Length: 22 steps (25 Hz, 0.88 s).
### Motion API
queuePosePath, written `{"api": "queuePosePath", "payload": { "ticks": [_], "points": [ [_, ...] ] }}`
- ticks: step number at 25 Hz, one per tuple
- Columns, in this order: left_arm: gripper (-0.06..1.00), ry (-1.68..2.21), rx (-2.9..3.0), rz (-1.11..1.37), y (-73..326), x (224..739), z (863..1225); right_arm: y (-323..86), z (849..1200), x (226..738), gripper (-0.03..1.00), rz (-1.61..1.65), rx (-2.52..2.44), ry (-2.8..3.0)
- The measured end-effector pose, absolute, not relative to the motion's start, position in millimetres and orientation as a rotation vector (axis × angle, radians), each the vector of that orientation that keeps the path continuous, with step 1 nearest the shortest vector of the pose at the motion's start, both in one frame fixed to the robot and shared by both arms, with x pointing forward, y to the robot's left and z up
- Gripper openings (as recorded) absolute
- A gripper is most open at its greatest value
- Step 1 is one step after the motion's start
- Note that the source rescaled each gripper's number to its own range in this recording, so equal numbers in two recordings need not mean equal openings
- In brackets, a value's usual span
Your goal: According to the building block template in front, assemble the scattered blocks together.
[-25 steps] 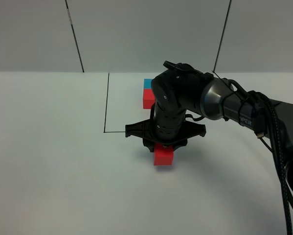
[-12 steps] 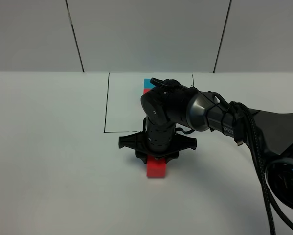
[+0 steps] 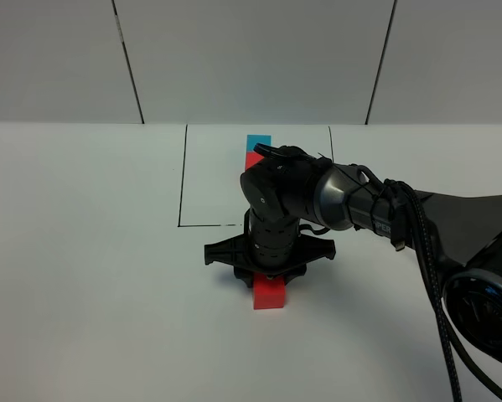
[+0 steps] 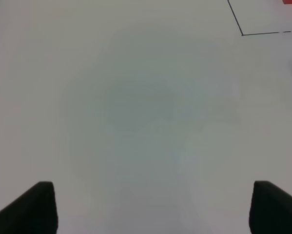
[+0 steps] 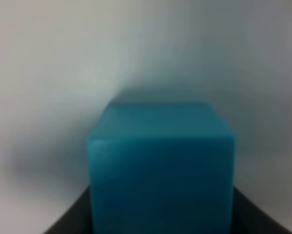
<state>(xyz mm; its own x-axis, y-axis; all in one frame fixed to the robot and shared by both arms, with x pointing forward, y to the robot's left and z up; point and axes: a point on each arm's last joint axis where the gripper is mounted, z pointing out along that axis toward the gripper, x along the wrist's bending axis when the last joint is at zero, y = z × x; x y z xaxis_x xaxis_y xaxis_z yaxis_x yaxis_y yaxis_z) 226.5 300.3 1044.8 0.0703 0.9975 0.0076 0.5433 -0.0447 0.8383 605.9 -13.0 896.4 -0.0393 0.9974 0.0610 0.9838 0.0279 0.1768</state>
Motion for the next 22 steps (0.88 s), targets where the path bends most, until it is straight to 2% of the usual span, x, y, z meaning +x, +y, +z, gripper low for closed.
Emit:
{"api": "queuePosePath", "payload": {
  "ticks": [8, 10, 13, 16, 18, 22],
  "points": [
    [0.88, 1.551, 1.671, 0.850, 300, 227, 1045, -9, 896, 603, 0.02, 0.283, 2.183, 2.201],
    [0.88, 1.551, 1.671, 0.850, 300, 227, 1045, -9, 896, 603, 0.08, 0.286, 2.192, 2.202],
    [0.88, 1.551, 1.671, 0.850, 300, 227, 1045, -9, 896, 603, 0.37, 0.284, 2.192, 2.202],
    [0.88, 1.551, 1.671, 0.850, 300, 227, 1045, -9, 896, 603, 0.80, 0.284, 2.191, 2.203],
    [0.88, 1.551, 1.671, 0.850, 300, 227, 1045, -8, 898, 604, 1.00, 0.302, 2.180, 2.209],
    [0.88, 1.551, 1.671, 0.850, 300, 227, 1045, -8, 927, 604, 1.00, 0.420, 2.154, 2.200]
  ]
}}
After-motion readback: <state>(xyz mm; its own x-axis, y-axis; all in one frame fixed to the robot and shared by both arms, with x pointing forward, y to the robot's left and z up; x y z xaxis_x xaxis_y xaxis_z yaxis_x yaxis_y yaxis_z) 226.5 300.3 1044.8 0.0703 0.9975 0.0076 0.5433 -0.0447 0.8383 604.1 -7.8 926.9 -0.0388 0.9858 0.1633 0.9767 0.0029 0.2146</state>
